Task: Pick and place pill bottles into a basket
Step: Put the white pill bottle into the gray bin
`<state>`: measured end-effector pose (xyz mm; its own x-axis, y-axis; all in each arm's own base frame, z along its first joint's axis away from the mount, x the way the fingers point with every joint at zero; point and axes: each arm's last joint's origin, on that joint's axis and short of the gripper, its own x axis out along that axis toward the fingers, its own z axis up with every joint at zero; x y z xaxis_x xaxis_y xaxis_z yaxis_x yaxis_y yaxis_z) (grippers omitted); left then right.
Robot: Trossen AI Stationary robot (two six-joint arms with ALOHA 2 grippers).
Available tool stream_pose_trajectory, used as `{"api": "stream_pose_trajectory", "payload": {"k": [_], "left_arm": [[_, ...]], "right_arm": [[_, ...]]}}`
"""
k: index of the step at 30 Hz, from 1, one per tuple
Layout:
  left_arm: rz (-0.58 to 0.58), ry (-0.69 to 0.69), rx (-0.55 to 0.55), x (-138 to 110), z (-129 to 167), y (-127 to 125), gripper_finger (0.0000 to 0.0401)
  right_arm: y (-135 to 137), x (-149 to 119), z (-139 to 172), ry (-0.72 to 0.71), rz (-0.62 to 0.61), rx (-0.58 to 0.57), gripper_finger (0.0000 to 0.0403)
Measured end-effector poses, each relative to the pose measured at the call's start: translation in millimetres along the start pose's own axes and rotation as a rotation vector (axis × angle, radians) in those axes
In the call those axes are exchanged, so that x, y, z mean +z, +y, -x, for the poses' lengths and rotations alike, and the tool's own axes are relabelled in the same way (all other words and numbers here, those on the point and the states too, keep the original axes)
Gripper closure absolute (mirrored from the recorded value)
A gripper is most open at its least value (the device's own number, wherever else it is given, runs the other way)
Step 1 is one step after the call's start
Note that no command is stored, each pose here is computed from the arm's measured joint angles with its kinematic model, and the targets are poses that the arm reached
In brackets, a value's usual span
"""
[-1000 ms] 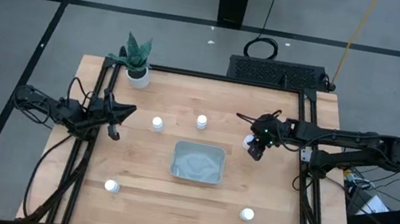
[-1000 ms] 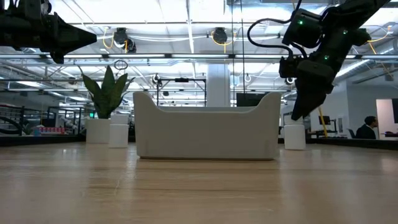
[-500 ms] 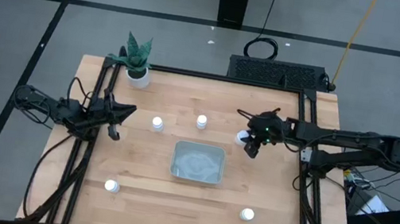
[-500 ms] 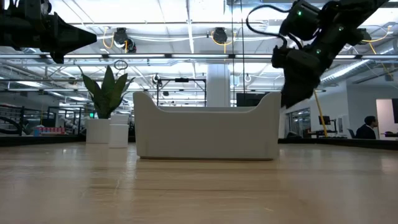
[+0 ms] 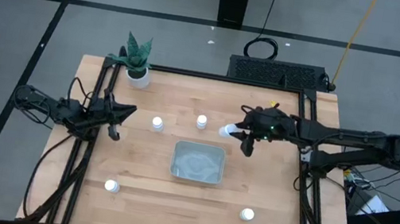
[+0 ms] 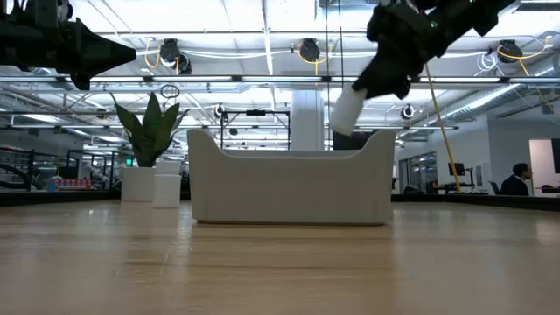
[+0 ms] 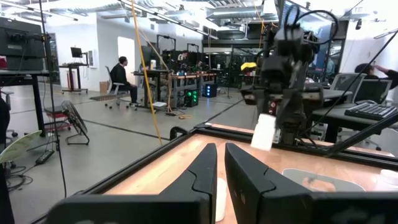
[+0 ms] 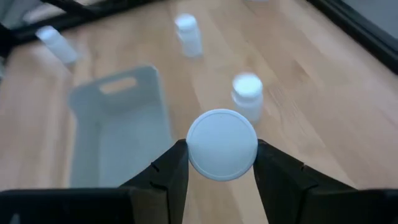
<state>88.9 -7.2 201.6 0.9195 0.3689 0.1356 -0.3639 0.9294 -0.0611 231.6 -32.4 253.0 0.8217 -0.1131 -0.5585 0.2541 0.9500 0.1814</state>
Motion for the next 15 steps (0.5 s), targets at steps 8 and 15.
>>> {"api": "stream_pose_trajectory", "payload": {"k": [8,15], "left_arm": [[-0.004,0.000,0.000,0.0,0.0,0.0,0.0364],[-0.004,0.001,0.000,-0.1,0.0,0.0,0.0364]], "right_arm": [[20.0,5.4,-1.6,-0.065,0.012,0.082,0.0260],[37.3,14.8,-8.7,-0.046,0.040,0.124,0.0260]]}}
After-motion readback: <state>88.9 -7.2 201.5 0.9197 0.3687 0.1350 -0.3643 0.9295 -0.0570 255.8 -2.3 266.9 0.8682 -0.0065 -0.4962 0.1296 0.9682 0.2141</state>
